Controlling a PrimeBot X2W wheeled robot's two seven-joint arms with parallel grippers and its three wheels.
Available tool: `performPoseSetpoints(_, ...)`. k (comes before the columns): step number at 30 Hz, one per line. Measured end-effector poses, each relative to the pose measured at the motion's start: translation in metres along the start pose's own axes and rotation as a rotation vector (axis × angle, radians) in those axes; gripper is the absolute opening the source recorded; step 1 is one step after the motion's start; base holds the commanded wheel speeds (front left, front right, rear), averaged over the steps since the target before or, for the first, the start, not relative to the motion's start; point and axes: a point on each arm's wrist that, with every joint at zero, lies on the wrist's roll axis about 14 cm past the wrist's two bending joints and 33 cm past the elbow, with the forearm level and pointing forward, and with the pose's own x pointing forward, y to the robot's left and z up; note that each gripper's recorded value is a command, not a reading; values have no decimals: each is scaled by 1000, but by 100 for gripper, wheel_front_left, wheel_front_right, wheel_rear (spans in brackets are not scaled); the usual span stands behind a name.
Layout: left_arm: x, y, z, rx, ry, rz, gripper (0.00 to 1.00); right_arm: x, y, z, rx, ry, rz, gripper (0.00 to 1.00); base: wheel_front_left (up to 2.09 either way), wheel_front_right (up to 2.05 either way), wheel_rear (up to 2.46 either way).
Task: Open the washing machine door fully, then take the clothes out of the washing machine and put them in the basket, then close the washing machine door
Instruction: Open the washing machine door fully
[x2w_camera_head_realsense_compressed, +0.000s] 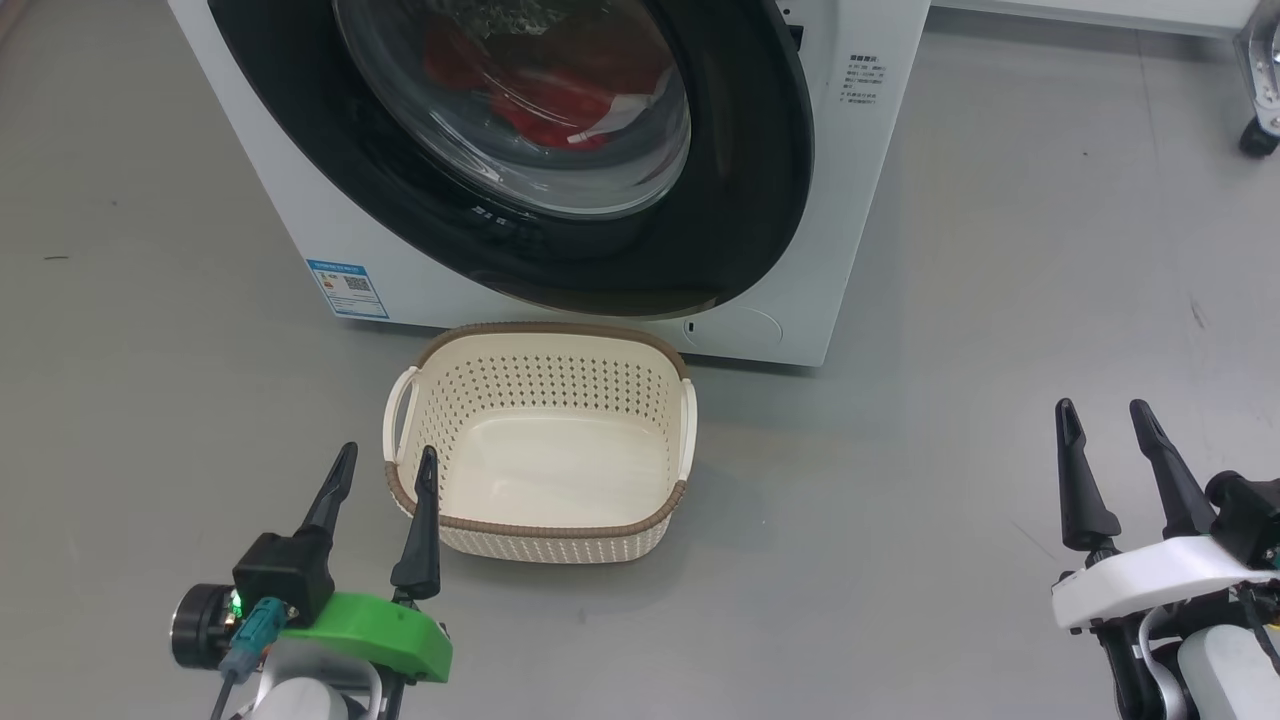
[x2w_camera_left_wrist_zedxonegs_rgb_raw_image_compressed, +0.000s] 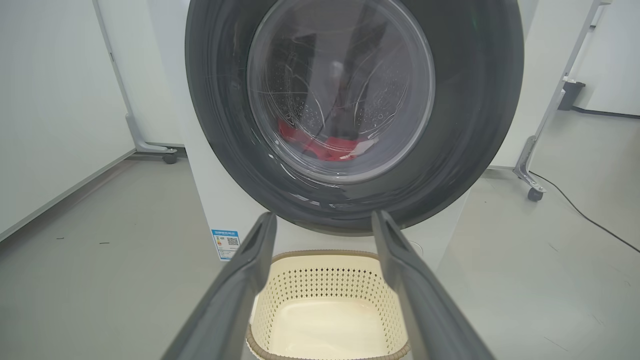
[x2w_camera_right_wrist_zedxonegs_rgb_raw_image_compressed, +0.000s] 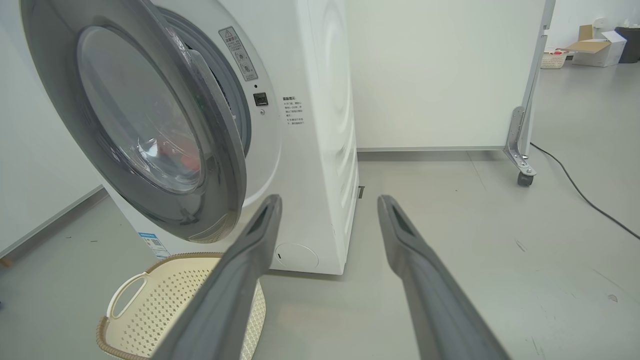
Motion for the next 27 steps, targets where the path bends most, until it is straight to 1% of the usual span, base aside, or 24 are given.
performPoseSetpoints(27,-1,2,-3,-1,8,4,100,-2,0,-3,7,1,-5,100,0,0,0)
